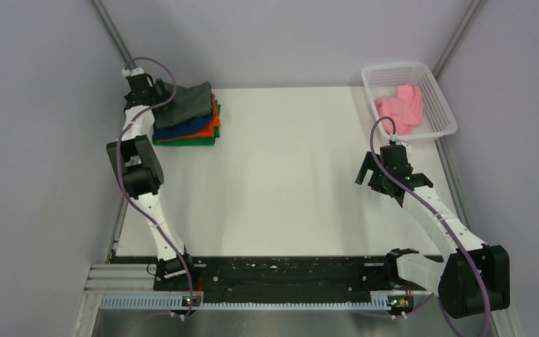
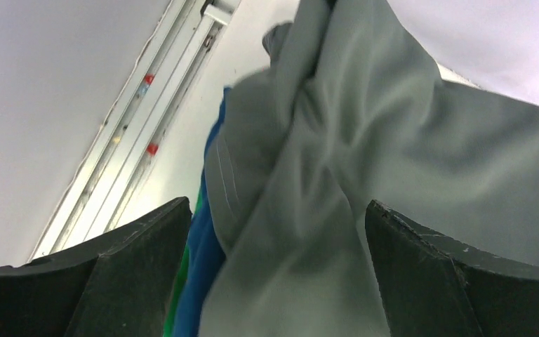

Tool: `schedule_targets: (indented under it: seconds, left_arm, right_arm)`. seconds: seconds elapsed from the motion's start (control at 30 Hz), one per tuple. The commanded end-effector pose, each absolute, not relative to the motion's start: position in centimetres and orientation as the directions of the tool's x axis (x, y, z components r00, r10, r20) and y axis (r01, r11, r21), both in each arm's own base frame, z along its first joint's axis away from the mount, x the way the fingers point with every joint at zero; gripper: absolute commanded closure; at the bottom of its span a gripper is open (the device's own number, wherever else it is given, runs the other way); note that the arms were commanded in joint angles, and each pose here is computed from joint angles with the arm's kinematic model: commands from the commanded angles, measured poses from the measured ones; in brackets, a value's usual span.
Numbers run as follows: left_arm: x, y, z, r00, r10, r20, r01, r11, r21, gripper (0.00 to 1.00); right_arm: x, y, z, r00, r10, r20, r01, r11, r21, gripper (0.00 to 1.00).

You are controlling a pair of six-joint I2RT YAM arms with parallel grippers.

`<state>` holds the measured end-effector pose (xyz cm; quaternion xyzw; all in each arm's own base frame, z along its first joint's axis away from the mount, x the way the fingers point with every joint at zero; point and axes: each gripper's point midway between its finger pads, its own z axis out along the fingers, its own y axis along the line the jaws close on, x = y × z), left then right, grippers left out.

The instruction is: Fold and stack the t-shirts

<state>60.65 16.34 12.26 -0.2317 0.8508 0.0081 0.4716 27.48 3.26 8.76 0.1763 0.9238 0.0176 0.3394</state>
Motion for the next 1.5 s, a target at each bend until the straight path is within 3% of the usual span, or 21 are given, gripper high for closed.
schedule_targets:
  seconds: [0.0,0.3,0.47,0.67,0.83,0.97,1.23,1.47]
  left_arm:
    - [60.2,13.9,21.9,-0.221,-0.323,-0.920,-0.439,0.876,-0.202,0.01]
    - [58.9,8.8,26.3,-0.155,-0.301,-0.941,-0.444,0.872,-0.206,0.01]
    - [61.0,3.2,22.2,-0.300,-0.399,-0.867,-0.219,0.913,-0.345,0.01]
    - [60.1,-0.7,17.5,-0.469,-0.352,-0.810,-0.050,0.926,-0.373,0.01]
    - [58.2,-2.1,17.5,-0.489,-0.330,-0.807,0.026,0.920,-0.391,0.01]
    - [57.7,-1.6,17.6,-0.481,-0.327,-0.813,-0.006,0.929,-0.370,0.01]
    - [57.0,-1.1,21.9,-0.420,-0.309,-0.853,-0.005,0.941,-0.338,0.01]
    - [56.7,-5.1,21.0,-0.469,-0.302,-0.830,0.160,0.895,-0.416,0.01]
  right_arm:
    - [27.1,3.2,9.5,-0.690,0.340,-0.639,0.300,0.938,0.175,0.01]
    - [27.1,3.7,10.2,-0.672,0.343,-0.656,0.272,0.939,0.211,0.01]
    - [27.1,3.9,10.2,-0.672,0.340,-0.658,0.265,0.940,0.215,0.01]
    - [27.2,4.0,10.3,-0.671,0.338,-0.661,0.257,0.941,0.221,0.01]
    - [27.4,4.2,10.4,-0.668,0.335,-0.664,0.246,0.942,0.227,0.01]
    - [27.4,4.4,10.5,-0.668,0.333,-0.666,0.232,0.943,0.239,0.01]
    - [27.4,4.5,10.9,-0.655,0.336,-0.676,0.227,0.942,0.248,0.01]
    - [27.5,4.6,10.9,-0.655,0.335,-0.678,0.221,0.942,0.252,0.01]
